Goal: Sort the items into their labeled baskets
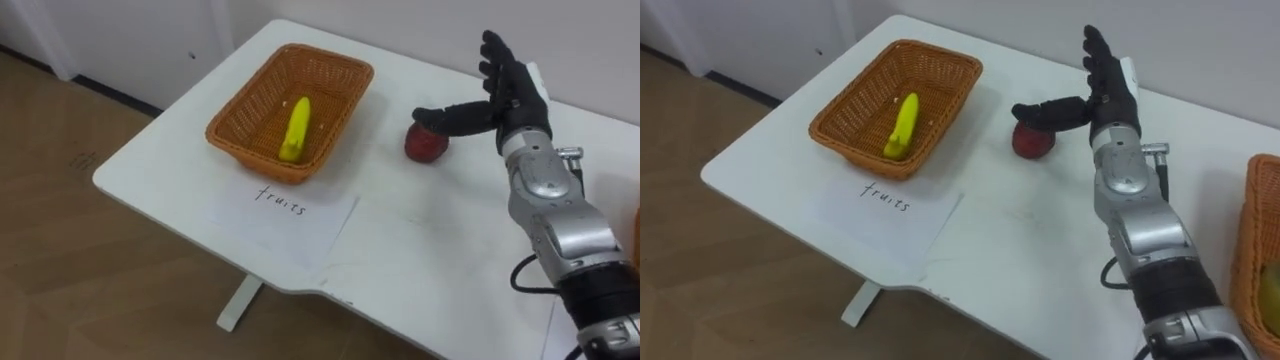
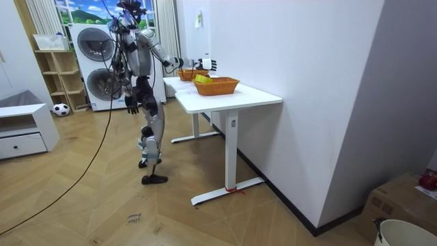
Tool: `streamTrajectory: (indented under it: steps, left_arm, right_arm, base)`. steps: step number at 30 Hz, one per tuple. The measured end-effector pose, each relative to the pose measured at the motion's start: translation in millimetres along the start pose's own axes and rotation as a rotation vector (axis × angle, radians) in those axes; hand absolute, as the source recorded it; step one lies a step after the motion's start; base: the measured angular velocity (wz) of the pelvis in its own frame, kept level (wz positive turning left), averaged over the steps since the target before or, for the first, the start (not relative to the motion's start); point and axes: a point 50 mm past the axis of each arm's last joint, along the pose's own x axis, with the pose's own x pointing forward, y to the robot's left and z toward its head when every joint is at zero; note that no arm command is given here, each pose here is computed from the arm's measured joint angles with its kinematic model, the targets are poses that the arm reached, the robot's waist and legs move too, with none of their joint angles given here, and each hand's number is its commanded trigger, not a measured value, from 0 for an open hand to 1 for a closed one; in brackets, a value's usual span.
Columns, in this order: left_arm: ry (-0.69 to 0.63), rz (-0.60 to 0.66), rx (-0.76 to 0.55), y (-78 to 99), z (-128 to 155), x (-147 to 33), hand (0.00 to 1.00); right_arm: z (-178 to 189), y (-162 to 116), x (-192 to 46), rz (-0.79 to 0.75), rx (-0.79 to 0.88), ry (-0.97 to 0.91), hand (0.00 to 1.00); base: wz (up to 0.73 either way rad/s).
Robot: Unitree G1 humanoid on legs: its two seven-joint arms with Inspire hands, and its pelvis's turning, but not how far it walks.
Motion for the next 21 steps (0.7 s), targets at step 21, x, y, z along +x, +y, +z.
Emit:
streamTrajectory:
  steps: [21]
  left_arm:
    - [-0.084, -0.046, -0.050, -3.4, 30, 6.8, 0.00]
  right_arm:
    - [-6, -8, 16, -0.064, 0.004, 0.062, 0.00]
  base:
    - [0.02]
